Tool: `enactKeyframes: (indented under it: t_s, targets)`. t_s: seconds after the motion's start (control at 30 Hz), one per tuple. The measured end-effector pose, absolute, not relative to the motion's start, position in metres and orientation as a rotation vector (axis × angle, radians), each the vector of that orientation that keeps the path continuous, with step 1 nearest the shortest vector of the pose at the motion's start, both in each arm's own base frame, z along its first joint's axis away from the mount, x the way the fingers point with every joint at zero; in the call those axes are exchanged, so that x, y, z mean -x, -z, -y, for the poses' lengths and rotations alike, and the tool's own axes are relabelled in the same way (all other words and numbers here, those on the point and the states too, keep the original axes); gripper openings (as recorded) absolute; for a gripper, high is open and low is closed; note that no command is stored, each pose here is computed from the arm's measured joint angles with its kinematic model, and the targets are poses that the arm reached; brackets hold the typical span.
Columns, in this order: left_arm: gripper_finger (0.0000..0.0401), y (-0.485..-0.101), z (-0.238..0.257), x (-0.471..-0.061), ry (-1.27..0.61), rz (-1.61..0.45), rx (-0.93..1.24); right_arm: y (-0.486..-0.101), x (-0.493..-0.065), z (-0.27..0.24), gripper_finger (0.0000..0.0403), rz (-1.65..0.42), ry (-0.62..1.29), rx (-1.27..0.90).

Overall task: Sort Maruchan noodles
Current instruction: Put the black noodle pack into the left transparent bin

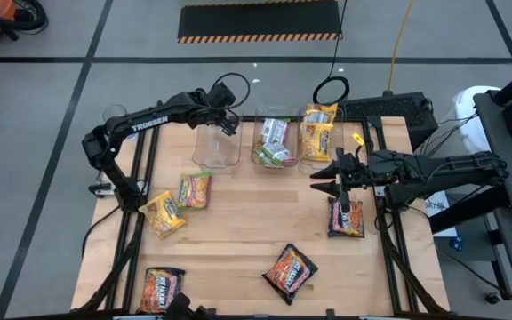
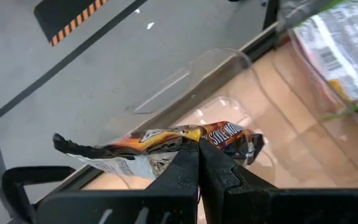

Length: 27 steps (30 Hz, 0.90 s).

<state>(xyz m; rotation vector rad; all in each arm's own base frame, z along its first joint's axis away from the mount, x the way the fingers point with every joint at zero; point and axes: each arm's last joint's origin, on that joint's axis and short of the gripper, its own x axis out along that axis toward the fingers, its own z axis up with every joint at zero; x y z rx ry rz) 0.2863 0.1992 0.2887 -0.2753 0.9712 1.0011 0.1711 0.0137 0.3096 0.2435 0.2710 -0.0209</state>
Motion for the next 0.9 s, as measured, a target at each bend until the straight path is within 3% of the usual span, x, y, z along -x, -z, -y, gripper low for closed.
enactKeyframes:
  t_s: [0.33, 0.7, 0.9]
  targets:
    - [0.0000, -0.286, -0.214, -0.278, -1.045, -0.978, 0.299, -0.310, -0.171, -0.014, 0.0130, -0.271, 0.020, -0.244]
    - [0.0000, -0.243, -0.226, -0.296, -1.009, -1.081, 0.351, -0.310, -0.171, -0.014, 0.0130, -0.271, 0.020, -0.244]
    - [0.0000, -0.234, -0.231, -0.306, -0.978, -1.023, 0.399, -0.310, -0.171, -0.014, 0.0130, -0.271, 0.020, -0.244]
